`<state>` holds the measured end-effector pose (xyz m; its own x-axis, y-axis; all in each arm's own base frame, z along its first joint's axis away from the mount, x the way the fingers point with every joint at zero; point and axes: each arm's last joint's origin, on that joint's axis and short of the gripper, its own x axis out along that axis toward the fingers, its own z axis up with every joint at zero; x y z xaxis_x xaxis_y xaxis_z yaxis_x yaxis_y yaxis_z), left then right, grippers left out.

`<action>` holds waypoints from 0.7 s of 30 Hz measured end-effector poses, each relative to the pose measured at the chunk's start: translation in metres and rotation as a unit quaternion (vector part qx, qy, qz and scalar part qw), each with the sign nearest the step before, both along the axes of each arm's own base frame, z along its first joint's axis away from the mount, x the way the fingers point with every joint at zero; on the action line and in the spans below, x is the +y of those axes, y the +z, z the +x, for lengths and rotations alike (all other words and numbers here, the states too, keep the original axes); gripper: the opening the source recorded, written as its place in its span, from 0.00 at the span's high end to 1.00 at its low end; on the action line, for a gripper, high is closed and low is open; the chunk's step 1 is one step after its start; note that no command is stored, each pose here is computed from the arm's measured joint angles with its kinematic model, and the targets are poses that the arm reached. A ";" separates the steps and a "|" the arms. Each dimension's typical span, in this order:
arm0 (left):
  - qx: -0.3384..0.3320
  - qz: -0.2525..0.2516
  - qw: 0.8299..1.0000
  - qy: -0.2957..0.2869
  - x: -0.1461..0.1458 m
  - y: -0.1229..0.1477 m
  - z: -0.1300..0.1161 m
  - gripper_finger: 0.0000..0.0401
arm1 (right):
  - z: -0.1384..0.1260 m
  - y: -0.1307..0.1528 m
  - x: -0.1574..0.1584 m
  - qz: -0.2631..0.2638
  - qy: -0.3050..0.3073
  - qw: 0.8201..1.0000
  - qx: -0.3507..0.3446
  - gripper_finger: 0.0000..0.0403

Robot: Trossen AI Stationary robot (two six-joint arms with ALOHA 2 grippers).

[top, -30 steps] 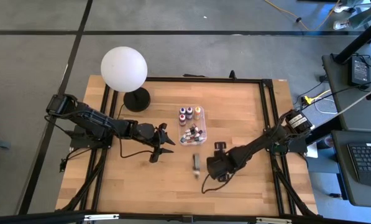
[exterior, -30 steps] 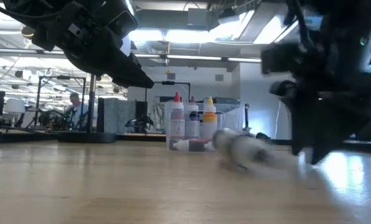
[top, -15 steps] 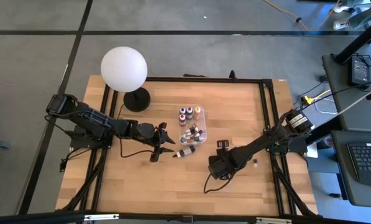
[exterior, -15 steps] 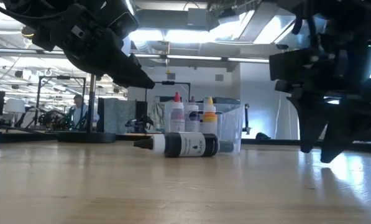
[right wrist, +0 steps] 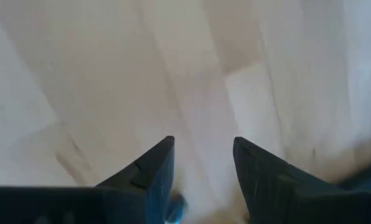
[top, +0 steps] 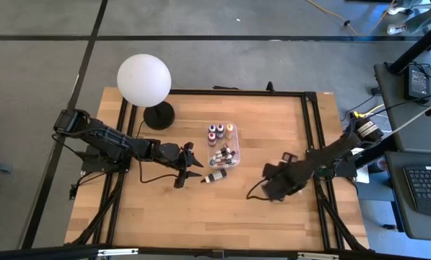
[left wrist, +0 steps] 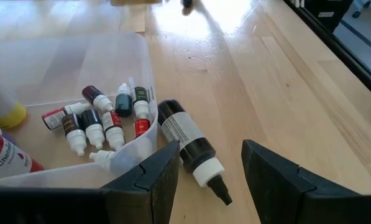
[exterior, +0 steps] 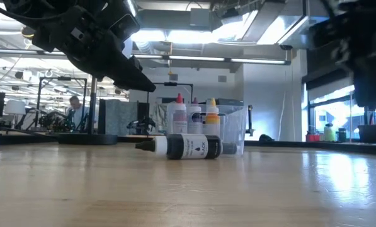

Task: Pick & Place food coloring
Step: Put the small purple food coloring bottle in the transparent bin

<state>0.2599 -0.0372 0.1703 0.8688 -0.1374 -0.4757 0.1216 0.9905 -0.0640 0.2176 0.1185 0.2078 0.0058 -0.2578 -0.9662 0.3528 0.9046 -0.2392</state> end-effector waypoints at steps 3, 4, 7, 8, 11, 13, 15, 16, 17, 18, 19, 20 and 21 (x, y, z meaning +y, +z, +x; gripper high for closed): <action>0.002 0.000 1.000 0.000 0.000 0.000 0.000 0.57 | -0.009 0.005 -0.001 0.002 -0.053 0.999 0.015 0.57; 0.001 0.000 1.000 0.000 0.000 0.000 0.000 0.57 | -0.011 0.005 -0.001 0.002 -0.063 0.998 0.022 0.56; 0.002 0.000 1.000 0.000 0.000 0.000 0.000 0.57 | -0.017 0.005 0.000 -0.011 -0.092 0.995 0.039 0.48; 0.002 0.000 1.000 0.000 0.000 0.000 0.000 0.57 | -0.019 0.005 0.000 -0.017 -0.101 0.994 0.048 0.44; 0.002 0.000 1.000 0.000 0.000 0.000 0.000 0.57 | -0.026 0.003 0.000 -0.034 -0.114 0.991 0.061 0.34; 0.002 0.000 1.000 0.000 0.000 0.000 0.000 0.57 | -0.029 0.000 0.002 -0.035 -0.107 0.992 0.065 0.28; 0.002 0.000 1.000 0.000 0.000 0.000 0.000 0.57 | -0.032 -0.002 0.004 -0.027 -0.122 0.990 0.072 0.24; 0.002 0.000 1.000 0.000 0.000 0.000 0.000 0.57 | -0.034 -0.004 0.005 -0.024 -0.148 0.986 0.075 0.23; 0.002 0.000 1.000 0.000 0.000 0.000 0.000 0.57 | -0.036 -0.007 0.004 -0.025 -0.185 0.979 0.080 0.22; 0.002 0.000 1.000 0.000 0.000 0.000 0.000 0.57 | -0.040 -0.010 0.002 -0.029 -0.222 0.970 0.092 0.21; 0.002 0.000 1.000 0.000 0.000 0.000 0.000 0.57 | -0.044 -0.014 0.000 -0.035 -0.250 0.962 0.104 0.21; 0.002 0.000 1.000 0.000 0.000 0.000 0.000 0.57 | -0.048 -0.019 -0.001 -0.038 -0.266 0.956 0.115 0.21; 0.002 0.000 1.000 0.000 0.000 0.000 0.000 0.57 | -0.051 -0.025 -0.003 -0.037 -0.274 0.953 0.124 0.21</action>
